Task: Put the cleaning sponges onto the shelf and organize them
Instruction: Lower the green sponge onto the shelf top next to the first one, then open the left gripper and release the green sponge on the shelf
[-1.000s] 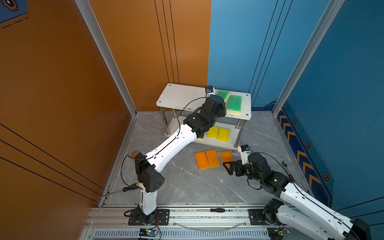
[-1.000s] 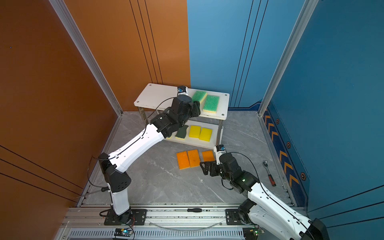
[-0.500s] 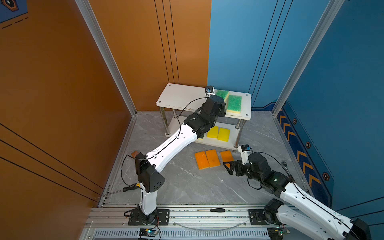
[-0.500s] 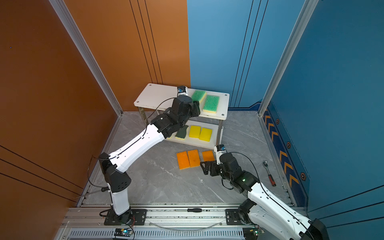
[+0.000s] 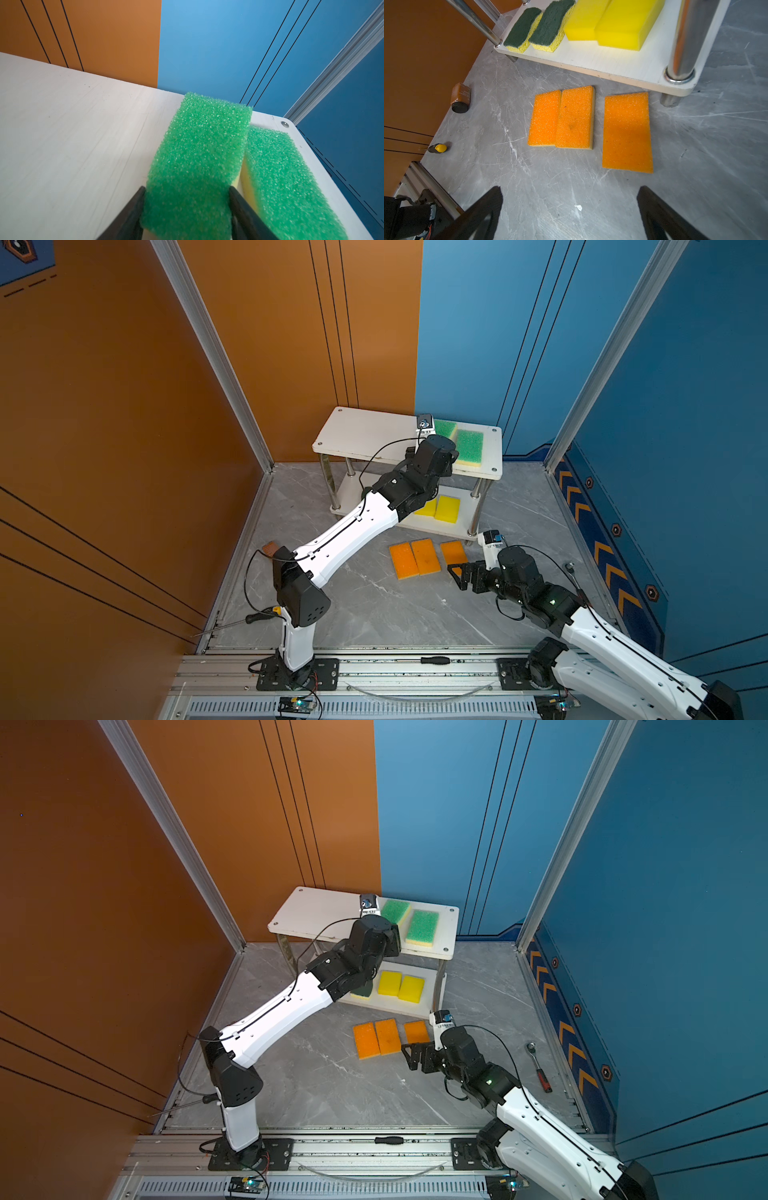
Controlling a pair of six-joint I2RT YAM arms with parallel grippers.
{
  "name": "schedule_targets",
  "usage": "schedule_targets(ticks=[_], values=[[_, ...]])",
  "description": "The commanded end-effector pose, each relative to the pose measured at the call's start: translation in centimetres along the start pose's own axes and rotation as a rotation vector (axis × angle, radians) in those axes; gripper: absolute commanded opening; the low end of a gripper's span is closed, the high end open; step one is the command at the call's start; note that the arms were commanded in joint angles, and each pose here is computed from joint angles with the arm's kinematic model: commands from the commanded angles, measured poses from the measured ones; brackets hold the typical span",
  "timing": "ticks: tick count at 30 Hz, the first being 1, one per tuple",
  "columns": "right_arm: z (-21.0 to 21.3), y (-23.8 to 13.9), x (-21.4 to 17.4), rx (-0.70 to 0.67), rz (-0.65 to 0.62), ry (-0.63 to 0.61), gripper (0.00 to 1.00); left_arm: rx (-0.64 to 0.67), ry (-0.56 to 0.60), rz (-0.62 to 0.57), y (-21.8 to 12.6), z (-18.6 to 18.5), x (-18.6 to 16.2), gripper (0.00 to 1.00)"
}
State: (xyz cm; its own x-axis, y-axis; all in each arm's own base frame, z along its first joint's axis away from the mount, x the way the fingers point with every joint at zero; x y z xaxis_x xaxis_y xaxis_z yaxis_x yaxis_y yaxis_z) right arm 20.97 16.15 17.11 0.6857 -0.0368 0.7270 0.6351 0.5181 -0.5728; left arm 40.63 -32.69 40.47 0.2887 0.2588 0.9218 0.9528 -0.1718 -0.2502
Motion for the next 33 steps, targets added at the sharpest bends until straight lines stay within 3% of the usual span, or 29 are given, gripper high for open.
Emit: schedule_targets(ticks=[1,27,33], values=[[-0.54,-0.06,-0.75,-0.016,0.021,-0.004,1.0,0.041,0.024,-0.028,-0.45,0.43,0.83,0.62],[-0.77,-0.27,-0.9,-0.018,0.017,0.001,1.0,0.041,0.019,-0.022,-0.11,0.44,0.51,0.7],[-0.69,-0.29,-0.8,-0.016,0.016,0.001,1.0,-0.026,-0.019,0.006,-0.6,-0.29,0.51,0.7]])
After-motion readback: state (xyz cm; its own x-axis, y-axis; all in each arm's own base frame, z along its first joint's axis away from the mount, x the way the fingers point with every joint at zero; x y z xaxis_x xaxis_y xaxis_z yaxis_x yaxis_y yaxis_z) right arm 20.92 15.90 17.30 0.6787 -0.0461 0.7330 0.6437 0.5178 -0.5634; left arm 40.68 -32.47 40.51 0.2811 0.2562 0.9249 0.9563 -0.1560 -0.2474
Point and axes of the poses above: each gripper's point midway between its finger pads, its own y axis out along the fingers, its own z axis along the line the jaws close on, x = y × z, the point moved 3 cm from there along -y, back along the fingers, and after that the axes turned 4 degrees about -y, right-handed, at the moved point
